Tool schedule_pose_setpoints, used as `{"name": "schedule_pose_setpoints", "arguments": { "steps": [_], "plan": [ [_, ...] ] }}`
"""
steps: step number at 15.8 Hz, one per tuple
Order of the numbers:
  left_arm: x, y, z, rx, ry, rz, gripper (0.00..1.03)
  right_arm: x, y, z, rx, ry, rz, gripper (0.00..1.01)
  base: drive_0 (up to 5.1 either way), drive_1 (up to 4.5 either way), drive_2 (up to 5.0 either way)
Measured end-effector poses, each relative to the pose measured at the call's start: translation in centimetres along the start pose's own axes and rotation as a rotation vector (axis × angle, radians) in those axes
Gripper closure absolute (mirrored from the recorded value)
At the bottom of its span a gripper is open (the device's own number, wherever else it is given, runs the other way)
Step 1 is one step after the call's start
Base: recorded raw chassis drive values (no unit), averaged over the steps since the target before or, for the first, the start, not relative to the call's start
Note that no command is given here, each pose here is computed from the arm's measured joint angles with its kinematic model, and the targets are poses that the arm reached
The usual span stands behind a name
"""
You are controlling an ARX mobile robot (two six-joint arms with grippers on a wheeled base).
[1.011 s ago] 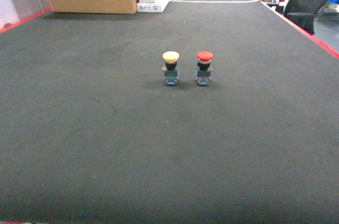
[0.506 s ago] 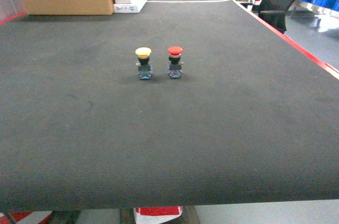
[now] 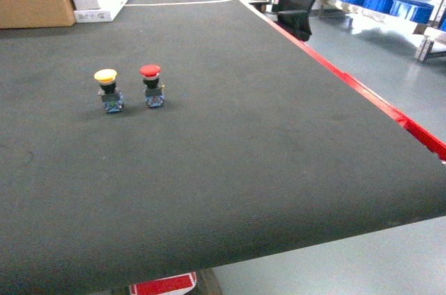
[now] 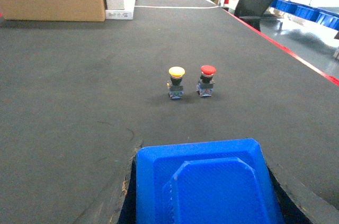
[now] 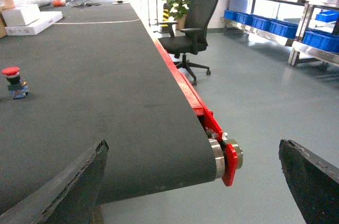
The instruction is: Pick blue part to blue bin on bottom shelf
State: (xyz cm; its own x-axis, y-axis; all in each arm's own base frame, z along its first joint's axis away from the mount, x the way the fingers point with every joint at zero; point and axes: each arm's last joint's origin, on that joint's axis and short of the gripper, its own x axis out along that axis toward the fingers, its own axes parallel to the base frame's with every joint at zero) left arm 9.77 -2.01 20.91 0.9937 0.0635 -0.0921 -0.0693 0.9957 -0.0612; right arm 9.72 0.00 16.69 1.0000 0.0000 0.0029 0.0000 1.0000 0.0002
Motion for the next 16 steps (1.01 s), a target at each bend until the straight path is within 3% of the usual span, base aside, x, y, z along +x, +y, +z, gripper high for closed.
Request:
{"name": "schedule_pose_setpoints", "arguments": {
  "steps": [16],
  "plan": [
    [0.0, -0.01, 0.0, 0.0, 0.0, -0.001, 0.58, 0.0, 0.0, 0.0, 0.0, 0.0, 0.0, 0.03, -1.6, -1.56, -1.6]
  ]
}}
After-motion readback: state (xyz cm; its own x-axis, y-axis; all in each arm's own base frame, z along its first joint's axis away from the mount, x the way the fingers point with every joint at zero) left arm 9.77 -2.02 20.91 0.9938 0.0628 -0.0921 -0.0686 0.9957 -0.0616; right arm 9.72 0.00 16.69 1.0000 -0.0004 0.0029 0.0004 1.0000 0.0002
